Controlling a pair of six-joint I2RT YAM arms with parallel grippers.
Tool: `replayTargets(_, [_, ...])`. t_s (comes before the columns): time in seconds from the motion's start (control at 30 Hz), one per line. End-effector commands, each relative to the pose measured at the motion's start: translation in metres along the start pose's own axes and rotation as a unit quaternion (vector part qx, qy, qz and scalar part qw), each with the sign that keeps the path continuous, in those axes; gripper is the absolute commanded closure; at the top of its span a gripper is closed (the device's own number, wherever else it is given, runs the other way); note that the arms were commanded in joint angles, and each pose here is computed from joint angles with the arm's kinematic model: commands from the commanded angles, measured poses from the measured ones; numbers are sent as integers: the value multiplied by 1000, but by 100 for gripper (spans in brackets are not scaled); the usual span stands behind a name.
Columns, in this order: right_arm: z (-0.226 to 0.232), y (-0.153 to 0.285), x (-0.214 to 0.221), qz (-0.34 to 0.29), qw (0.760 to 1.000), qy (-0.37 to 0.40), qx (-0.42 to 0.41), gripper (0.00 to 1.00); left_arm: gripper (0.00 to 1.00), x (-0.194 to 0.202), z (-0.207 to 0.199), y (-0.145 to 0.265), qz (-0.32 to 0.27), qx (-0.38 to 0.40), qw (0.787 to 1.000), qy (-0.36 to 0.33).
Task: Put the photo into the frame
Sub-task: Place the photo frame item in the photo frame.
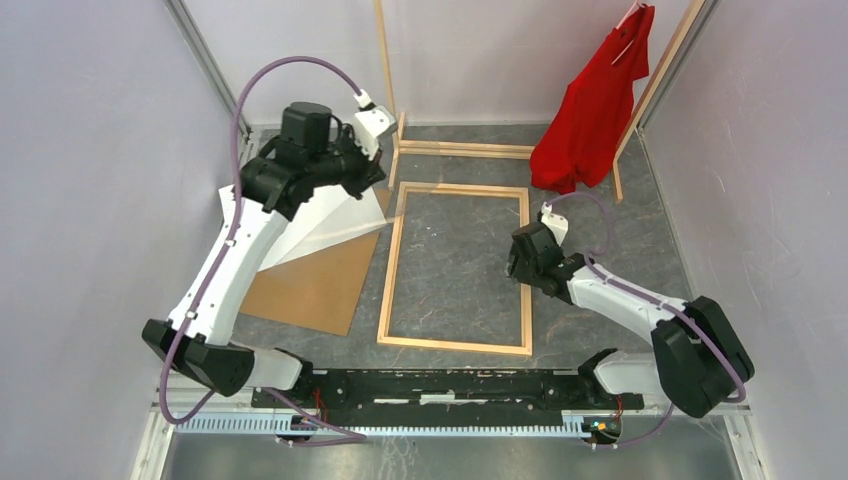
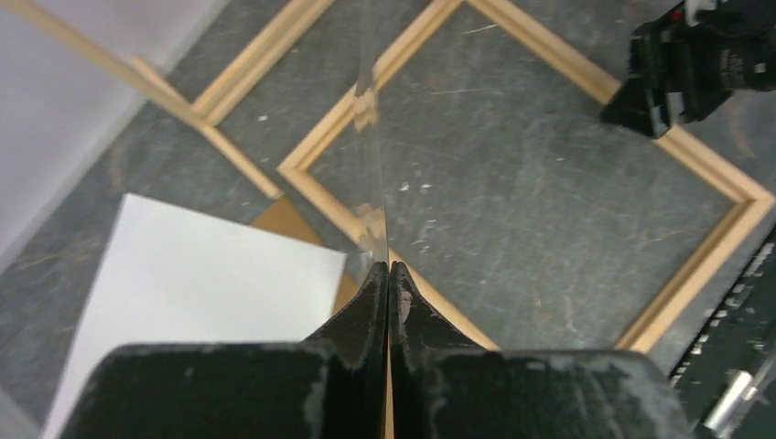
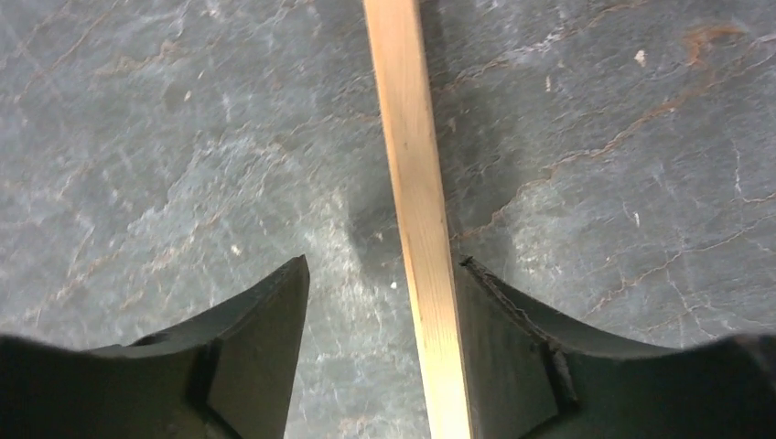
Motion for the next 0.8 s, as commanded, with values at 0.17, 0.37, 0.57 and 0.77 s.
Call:
replayTargets(0.17, [60, 40, 9, 78, 966, -42, -241, 12, 98, -8, -32, -76, -46, 90, 970, 220])
replayTargets(0.37, [72, 54, 26, 131, 934, -49, -330, 6, 95, 13, -62, -116, -15, 126, 934, 333])
replayTargets(0.57, [64, 62, 40, 150, 911, -88, -375, 2, 51, 31, -97, -129, 25, 188, 894, 406])
replayTargets(0.77, [48, 59, 69, 200, 874, -164, -412, 2, 30, 37, -99, -135, 33, 231, 886, 401])
Point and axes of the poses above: each gripper's point midway between its finger pads, its own y axis back along the fingers, its own z axis along the line the jaws close on, x = y × z, the point moved 5 cm from there along y, back along the fingers, and after that the axes turned 14 degrees about -y, right-handed, at the moved point
